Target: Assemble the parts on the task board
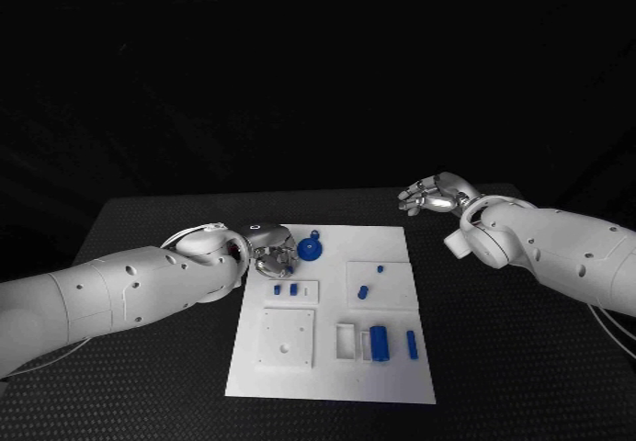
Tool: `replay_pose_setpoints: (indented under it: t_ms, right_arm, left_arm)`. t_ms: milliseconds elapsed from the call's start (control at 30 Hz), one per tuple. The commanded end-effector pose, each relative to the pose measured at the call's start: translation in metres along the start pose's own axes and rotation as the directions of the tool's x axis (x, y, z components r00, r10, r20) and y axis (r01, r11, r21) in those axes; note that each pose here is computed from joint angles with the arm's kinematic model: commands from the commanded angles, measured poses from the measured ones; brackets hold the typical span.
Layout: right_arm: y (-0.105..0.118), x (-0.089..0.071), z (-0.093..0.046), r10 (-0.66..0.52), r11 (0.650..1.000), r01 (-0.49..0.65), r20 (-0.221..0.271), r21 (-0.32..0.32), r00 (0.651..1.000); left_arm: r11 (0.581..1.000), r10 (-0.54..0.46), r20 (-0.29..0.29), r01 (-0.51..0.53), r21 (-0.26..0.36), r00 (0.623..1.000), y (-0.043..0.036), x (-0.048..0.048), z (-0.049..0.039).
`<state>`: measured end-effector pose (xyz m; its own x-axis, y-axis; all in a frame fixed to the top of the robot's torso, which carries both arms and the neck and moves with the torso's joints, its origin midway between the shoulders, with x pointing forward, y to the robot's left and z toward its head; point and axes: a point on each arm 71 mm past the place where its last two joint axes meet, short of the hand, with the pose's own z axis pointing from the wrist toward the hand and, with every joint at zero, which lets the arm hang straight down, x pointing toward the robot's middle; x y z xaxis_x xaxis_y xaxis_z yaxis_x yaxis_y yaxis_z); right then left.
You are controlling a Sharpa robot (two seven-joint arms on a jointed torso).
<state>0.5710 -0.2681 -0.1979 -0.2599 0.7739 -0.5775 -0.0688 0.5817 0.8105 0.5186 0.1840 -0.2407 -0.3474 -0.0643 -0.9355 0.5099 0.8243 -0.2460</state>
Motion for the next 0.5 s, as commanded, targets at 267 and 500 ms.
replay_pose_setpoints:
  t_ms: [267,500]
  right_arm:
    - [0.0005,0.0006,-0.0001,0.001,1.0,-0.001,-0.011,-0.009,1.0]
    - [0.0007,0.0009,-0.0001,0.002,1.0,-0.002,-0.012,-0.009,1.0]
  left_arm:
    - [1.0,-0.009,-0.031,0.009,0.001,0.999,0.0,0.0076,-0.0018]
    - [1.0,-0.019,-0.01,0.019,0.002,1.0,0.001,0.006,-0.0028]
